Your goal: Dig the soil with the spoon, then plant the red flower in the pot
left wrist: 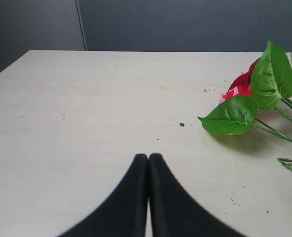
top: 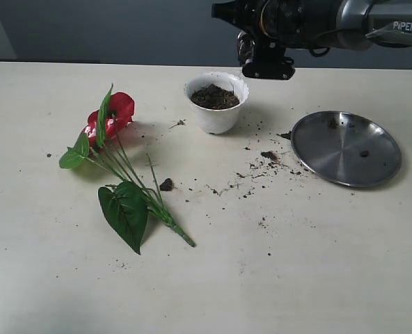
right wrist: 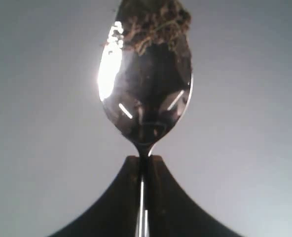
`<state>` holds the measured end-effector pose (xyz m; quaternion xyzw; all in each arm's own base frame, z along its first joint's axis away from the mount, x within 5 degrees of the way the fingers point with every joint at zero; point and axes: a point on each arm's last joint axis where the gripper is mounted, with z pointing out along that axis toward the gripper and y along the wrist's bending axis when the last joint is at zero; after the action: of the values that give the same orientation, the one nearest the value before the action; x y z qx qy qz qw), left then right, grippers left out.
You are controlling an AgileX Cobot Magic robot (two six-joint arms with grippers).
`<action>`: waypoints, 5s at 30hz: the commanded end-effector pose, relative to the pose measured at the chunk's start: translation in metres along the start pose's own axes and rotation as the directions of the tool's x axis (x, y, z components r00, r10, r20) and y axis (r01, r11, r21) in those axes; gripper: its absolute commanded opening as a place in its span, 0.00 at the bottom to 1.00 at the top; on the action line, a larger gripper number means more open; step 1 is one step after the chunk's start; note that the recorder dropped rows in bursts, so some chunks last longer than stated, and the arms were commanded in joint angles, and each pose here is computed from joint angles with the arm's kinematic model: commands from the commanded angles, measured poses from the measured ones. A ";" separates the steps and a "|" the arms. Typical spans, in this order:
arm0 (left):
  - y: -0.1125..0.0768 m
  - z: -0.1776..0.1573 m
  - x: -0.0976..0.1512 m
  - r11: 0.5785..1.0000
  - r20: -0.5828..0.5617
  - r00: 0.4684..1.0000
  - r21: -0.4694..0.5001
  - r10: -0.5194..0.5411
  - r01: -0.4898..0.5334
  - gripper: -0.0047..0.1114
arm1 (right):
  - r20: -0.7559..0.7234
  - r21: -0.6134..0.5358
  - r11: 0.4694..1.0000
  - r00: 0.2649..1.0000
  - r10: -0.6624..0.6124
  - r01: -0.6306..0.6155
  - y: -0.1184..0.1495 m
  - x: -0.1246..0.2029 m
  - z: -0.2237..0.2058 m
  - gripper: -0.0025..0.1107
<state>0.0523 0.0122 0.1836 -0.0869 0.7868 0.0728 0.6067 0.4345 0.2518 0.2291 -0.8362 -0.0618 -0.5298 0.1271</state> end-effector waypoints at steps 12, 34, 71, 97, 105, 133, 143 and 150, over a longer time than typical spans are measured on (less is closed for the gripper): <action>0.000 0.000 0.000 1.000 0.011 1.000 0.003 -0.001 0.001 0.04 | 0.035 0.089 0.995 0.999 -0.039 0.036 -0.030 -0.016 -0.022 0.02; 0.000 0.000 0.000 1.000 0.011 1.000 0.003 -0.001 0.001 0.04 | -0.034 -0.071 0.997 0.999 -0.032 0.029 -0.048 -0.036 0.014 0.02; 0.000 0.000 0.000 1.000 0.011 1.000 0.003 -0.001 0.001 0.04 | -0.056 -0.119 0.993 0.998 0.002 -0.008 -0.048 -0.070 0.034 0.02; 0.000 0.000 0.000 1.000 0.011 1.000 0.003 -0.001 0.001 0.04 | -0.046 -0.087 0.996 0.999 0.013 -0.017 -0.048 -0.067 0.036 0.02; 0.000 0.000 0.000 1.000 0.011 1.000 0.003 -0.001 0.001 0.04 | -0.046 -0.124 0.992 0.999 0.004 -0.010 -0.045 -0.078 0.044 0.02; 0.000 0.000 0.000 1.000 0.011 1.000 0.003 -0.001 0.001 0.04 | 0.012 -0.050 0.999 1.000 -0.014 0.015 -0.061 -0.081 0.026 0.02; 0.000 0.000 0.000 1.000 0.011 1.000 0.003 -0.001 0.001 0.04 | 0.023 -0.052 0.999 1.000 0.014 -0.013 -0.061 -0.080 0.025 0.02; 0.000 0.000 0.000 1.000 0.011 1.000 0.003 -0.001 0.001 0.04 | 0.034 -0.059 0.998 0.999 -0.023 0.025 -0.058 -0.080 0.017 0.02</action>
<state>0.0523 0.0122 0.1836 -0.0869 0.7868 0.0728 0.6067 0.4054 0.3154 0.1524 -0.8489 -0.0473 -0.5173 0.0977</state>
